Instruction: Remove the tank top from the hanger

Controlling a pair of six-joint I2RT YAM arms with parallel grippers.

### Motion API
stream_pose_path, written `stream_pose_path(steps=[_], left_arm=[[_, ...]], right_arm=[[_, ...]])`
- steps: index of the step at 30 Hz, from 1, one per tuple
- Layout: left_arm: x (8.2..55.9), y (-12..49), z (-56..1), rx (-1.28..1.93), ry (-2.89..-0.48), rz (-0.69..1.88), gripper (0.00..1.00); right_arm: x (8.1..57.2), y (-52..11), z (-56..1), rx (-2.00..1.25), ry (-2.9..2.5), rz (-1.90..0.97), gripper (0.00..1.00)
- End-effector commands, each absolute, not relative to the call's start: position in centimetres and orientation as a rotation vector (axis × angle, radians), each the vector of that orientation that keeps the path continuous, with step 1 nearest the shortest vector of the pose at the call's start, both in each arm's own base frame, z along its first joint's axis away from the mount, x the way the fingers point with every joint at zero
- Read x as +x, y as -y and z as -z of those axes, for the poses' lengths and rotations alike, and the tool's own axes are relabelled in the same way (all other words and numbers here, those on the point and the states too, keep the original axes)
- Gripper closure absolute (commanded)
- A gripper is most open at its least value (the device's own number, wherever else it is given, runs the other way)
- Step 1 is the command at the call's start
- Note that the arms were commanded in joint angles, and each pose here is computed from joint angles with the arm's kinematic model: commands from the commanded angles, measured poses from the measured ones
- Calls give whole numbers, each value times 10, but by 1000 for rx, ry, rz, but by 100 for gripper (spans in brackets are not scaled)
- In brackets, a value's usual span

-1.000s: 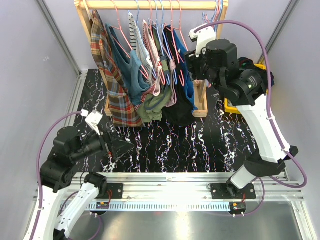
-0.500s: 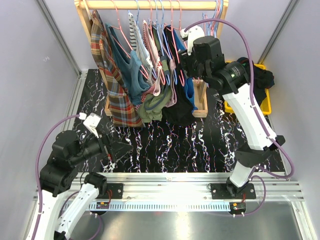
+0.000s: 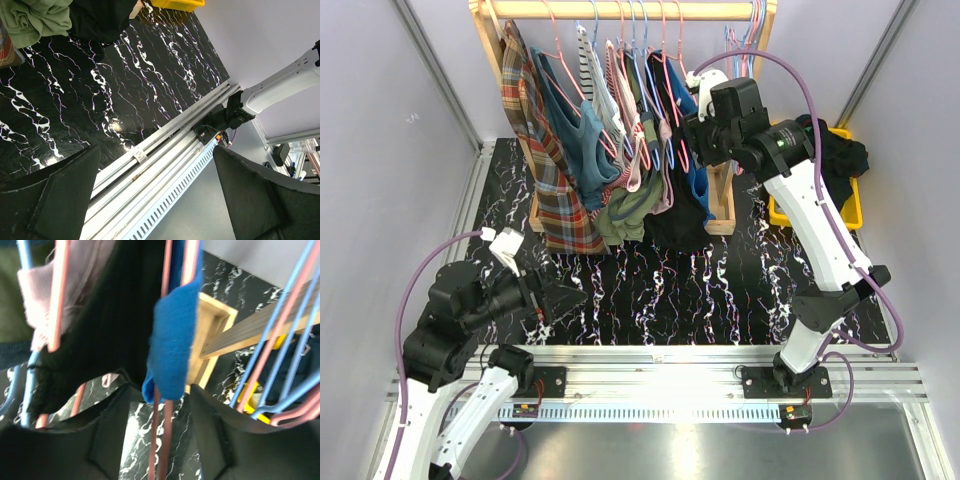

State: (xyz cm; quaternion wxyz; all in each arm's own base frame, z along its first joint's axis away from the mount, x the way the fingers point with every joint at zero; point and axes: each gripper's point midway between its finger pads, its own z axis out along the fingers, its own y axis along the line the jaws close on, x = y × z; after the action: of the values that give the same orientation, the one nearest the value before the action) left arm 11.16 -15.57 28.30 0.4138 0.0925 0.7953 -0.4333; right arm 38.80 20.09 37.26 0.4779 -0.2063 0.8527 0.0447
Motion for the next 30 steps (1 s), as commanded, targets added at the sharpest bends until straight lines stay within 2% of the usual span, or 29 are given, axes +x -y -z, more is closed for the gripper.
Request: stream_pose_path(steps=[1,4,9,14,16,20,27,30], left_arm=[[111,157,-290,241,-1954,1101,1],[112,156,-290,237,-1953,1097,1],[112,157,-288,237,-1956,1099,1],[113,156,-287,235,-1959,1092,1],[113,156,-285,234,-1963,1092,1],[113,156,-285,235,-1961,1095,1],[112,156,-283,235,-1965,1091,1],[111,156,-283,236,-1966,1092,1]], right_arm=[[376,-208,-389,-507,-2048,-202,44],[379,-206,-392,-488,-2039,-189,50],[384,-203,-399,-466,-2016,-166,46],[388,-204,-401,-459,-2006,-156,49],[390,-204,-402,-452,-2001,-154,52],[389,-206,-406,-463,-1987,-168,66],[390,-207,-391,-483,-2036,-158,67],[391,-208,-389,-483,-2044,-159,62]])
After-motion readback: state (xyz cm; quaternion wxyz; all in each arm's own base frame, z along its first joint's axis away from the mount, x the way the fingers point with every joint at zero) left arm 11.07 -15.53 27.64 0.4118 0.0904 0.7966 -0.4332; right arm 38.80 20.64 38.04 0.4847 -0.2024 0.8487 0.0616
